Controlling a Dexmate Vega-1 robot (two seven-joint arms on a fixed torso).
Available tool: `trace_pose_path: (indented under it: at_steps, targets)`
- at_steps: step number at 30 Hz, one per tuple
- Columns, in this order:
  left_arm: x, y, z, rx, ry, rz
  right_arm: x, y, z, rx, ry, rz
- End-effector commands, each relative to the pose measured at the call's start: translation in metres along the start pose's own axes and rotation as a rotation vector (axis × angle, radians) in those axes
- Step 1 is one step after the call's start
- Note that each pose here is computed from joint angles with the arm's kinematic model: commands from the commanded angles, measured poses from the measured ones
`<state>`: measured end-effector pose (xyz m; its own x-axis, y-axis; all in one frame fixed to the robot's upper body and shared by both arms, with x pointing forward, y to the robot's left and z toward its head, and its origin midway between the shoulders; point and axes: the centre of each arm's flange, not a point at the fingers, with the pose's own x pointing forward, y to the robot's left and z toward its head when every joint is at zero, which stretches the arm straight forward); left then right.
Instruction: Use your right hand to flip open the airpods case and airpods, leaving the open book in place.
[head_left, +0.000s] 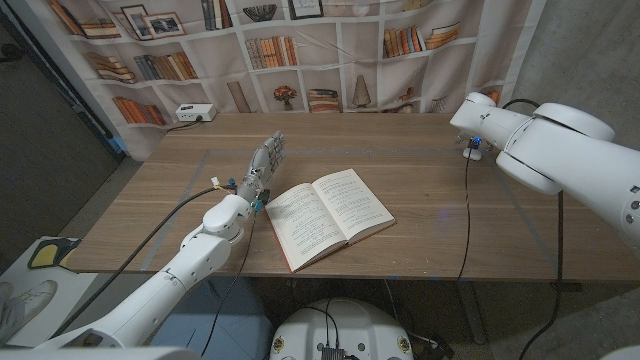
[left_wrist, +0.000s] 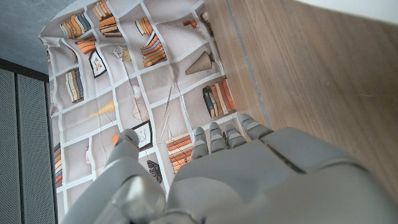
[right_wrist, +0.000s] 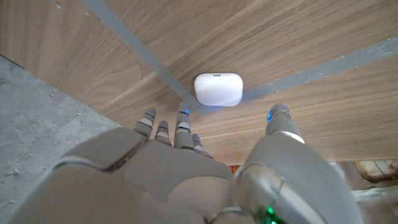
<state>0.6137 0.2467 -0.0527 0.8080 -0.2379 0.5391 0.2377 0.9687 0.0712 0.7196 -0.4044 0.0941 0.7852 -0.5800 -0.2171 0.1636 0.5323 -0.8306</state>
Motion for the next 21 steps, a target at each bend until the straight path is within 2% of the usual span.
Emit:
trace_pose_path:
  at_steps: [1,11,21]
  targets:
    - [-0.0030,-0.0008,0.0003,-0.002,-0.004,0.001,0.0006,0.0031,-0.0023,0.012,0.008,0.027]
    - [-0.0051,-0.0023,-0.0011,-0.004,-0.003,0.004,0.0020,0.0072,-0.0018,0.005,-0.003,0.033]
    - [-0.0070,-0.0048,-0.0010,-0.004,-0.004,0.003,0.0043,0.0076,-0.0066,-0.003,0.008,0.033]
